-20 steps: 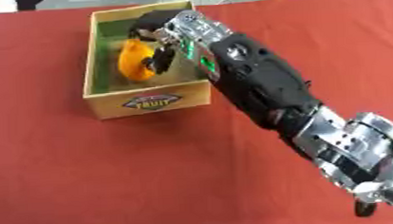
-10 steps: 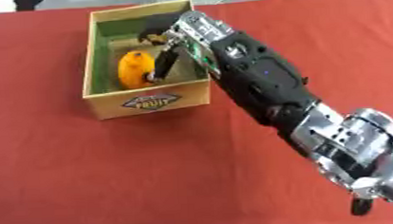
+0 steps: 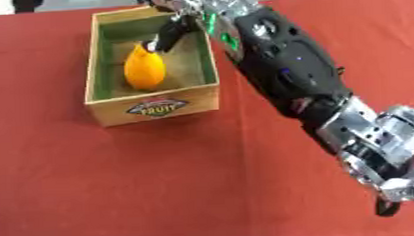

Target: Pick up objects on the table and place them in the box.

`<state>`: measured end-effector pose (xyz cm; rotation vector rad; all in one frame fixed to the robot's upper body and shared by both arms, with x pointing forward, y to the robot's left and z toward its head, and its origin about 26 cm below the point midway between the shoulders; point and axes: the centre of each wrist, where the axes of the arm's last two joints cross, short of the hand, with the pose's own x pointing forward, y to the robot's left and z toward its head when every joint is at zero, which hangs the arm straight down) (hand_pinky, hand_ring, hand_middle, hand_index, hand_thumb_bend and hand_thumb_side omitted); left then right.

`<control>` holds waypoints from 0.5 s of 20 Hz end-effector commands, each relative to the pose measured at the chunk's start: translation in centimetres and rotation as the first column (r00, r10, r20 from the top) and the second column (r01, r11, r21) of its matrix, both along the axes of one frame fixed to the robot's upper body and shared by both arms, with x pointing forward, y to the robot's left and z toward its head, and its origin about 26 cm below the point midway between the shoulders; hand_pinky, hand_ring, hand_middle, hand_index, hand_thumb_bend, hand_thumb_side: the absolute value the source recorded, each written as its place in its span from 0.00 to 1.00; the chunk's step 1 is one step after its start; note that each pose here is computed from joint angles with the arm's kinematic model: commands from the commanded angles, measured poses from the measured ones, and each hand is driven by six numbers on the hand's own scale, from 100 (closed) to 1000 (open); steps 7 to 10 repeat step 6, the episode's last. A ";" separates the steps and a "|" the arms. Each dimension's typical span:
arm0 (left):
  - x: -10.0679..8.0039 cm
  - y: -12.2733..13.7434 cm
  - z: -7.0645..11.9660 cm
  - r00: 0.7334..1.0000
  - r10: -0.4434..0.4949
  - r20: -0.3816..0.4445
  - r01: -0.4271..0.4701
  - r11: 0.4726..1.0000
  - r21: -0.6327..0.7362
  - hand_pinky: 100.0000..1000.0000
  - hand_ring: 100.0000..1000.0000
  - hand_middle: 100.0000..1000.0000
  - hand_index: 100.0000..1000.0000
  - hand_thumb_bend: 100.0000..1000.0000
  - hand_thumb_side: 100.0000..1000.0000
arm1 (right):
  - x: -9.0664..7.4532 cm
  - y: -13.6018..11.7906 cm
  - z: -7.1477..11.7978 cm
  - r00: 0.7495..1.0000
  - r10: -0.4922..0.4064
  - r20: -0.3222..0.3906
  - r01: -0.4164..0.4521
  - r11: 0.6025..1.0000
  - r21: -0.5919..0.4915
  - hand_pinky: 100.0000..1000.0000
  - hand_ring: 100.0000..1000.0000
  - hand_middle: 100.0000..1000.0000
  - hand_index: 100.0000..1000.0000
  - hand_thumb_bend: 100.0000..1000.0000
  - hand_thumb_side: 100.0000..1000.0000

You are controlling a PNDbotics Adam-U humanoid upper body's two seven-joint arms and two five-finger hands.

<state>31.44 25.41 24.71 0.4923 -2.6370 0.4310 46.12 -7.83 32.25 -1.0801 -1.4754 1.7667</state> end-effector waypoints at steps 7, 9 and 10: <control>-0.4 0.4 0.7 0.999 0.019 0.027 -0.020 1.000 0.017 0.51 0.52 0.59 0.73 0.01 0.84 | -5.9 -4.4 6.7 0.982 0.070 0.177 -0.094 0.987 0.131 0.77 0.82 0.76 1.00 0.00 0.58; -0.4 0.4 0.7 0.999 0.019 0.027 -0.020 1.000 0.017 0.51 0.52 0.59 0.73 0.01 0.84 | -5.9 -4.4 6.7 0.982 0.070 0.177 -0.094 0.987 0.131 0.77 0.82 0.76 1.00 0.00 0.58; -0.4 0.4 0.7 0.999 0.019 0.027 -0.020 1.000 0.017 0.51 0.52 0.59 0.73 0.01 0.84 | -5.9 -4.4 6.7 0.982 0.070 0.177 -0.094 0.987 0.131 0.77 0.82 0.76 1.00 0.00 0.58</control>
